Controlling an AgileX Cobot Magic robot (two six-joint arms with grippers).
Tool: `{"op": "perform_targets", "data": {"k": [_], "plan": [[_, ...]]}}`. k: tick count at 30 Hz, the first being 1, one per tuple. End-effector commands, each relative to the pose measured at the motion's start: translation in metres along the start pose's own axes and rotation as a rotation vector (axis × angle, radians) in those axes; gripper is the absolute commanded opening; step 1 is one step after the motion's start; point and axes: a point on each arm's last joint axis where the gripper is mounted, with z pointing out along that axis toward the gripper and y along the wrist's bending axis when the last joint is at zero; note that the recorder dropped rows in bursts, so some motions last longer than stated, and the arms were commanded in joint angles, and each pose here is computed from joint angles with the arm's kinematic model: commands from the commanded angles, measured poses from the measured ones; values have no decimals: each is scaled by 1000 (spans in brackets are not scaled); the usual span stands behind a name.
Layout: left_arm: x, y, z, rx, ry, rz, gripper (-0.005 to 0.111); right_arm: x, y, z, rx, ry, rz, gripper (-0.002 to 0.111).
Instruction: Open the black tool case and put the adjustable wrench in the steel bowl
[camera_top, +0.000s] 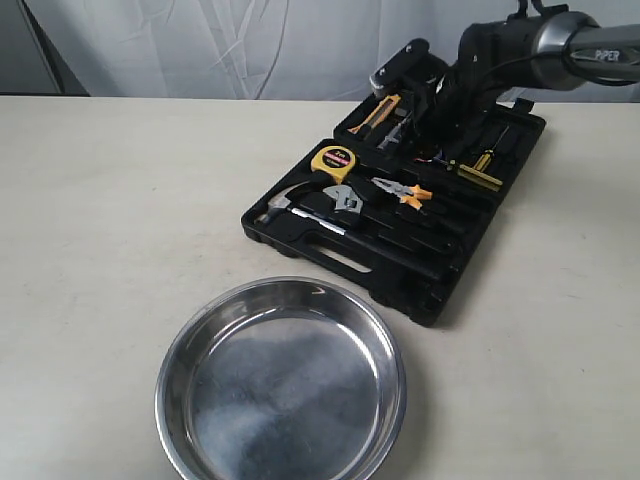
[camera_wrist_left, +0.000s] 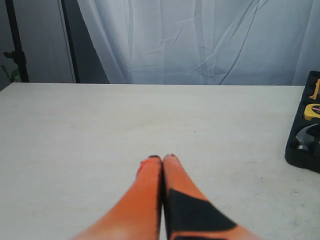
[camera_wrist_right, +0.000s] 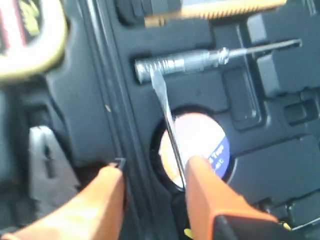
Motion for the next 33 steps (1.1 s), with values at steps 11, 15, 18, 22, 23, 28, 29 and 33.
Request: {"op": "perform_targets", "data": {"k": [11, 15, 18, 22, 23, 28, 29, 33], "plan": [[0, 0, 0, -1, -11, -1, 0, 4, 16, -61, -254, 196, 48, 0], [0, 0, 0, -1, -11, 1, 0, -6, 32, -60, -429, 82, 11, 24], [0, 0, 0, -2, -11, 4, 0, -8, 48, -51, -425, 112, -78, 46], [0, 0, 0, -3, -11, 7, 0, -13, 75, -26, -378, 133, -197, 46], [0, 0, 0, -3, -11, 7, 0, -13, 78, -22, -344, 150, -231, 46], [0, 0, 0, -3, -11, 7, 0, -13, 73, -20, -267, 175, -195, 46], [0, 0, 0, -3, -11, 7, 0, -13, 73, -20, -265, 174, -196, 46], [0, 0, 0, -3, -11, 7, 0, -12, 74, -17, -272, 174, -188, 46]]}}
